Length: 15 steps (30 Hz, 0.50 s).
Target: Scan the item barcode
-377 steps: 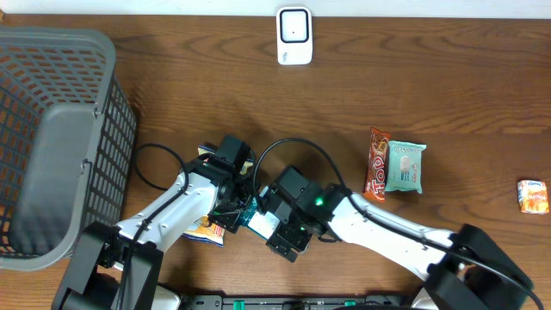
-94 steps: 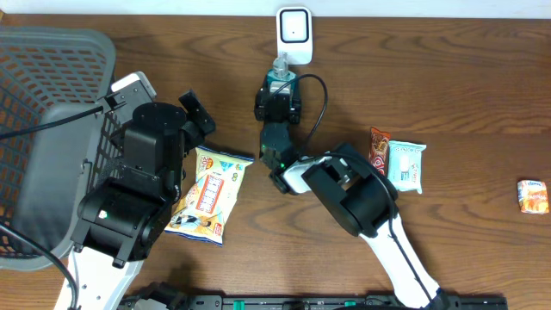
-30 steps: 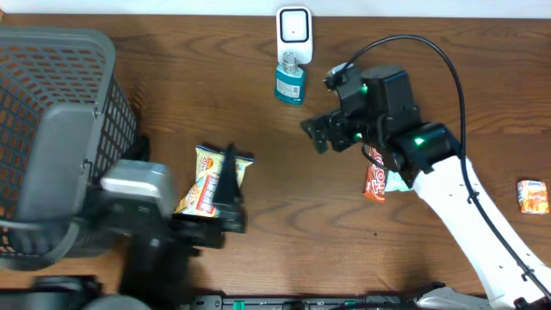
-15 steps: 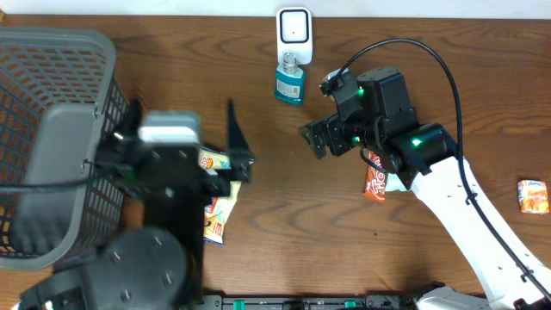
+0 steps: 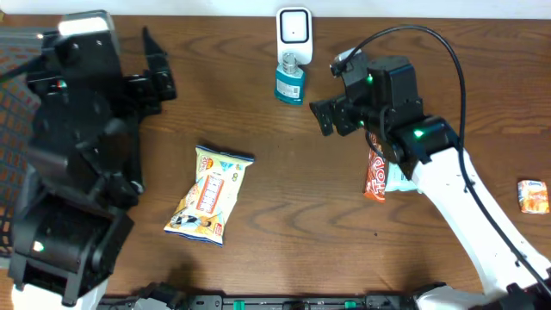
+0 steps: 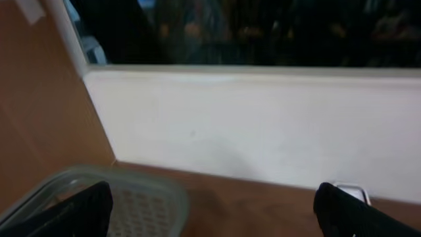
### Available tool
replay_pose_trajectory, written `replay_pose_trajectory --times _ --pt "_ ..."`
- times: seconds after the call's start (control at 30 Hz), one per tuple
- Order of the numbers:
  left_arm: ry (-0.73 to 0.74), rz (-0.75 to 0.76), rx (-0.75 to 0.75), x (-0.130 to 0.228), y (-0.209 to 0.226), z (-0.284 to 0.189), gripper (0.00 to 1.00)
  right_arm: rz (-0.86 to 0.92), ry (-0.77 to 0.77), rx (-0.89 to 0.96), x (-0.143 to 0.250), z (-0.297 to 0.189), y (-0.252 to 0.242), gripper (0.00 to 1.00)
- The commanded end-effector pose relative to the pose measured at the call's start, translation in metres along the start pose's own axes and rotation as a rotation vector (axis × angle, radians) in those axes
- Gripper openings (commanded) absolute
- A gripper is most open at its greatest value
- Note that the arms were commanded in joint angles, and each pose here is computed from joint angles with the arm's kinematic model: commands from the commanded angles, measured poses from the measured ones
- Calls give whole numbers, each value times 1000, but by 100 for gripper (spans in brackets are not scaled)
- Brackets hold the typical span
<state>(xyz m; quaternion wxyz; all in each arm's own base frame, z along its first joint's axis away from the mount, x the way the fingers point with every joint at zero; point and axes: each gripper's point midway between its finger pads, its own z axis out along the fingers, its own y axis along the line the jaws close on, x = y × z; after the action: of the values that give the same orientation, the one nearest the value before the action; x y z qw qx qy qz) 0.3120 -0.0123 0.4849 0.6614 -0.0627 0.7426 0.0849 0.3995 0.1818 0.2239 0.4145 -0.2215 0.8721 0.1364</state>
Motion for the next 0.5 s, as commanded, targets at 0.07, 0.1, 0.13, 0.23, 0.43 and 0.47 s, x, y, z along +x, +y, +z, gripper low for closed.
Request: replay_pose_trajectory --times 0.07,0.1,0.13,0.23,0.43,0.47 --pt "-76 -57 58 -20 15 -34 98 -17 -10 -67 1 48 -4 99" --pt "-97 -67 58 -25 20 -42 98 -17 -12 -71 -1 59 -4 99" --pt "-108 -73 58 -27 23 -48 98 -17 -14 -75 -4 64 -4 99" --pt "-157 -97 59 -36 35 -71 98 -23 -33 -160 -33 92 4 99" --pt "-156 -96 58 -34 36 -72 98 -83 -53 -155 -63 111 14 99" --pt "-157 -97 58 -33 35 -70 98 -95 -51 -149 -64 117 12 99"
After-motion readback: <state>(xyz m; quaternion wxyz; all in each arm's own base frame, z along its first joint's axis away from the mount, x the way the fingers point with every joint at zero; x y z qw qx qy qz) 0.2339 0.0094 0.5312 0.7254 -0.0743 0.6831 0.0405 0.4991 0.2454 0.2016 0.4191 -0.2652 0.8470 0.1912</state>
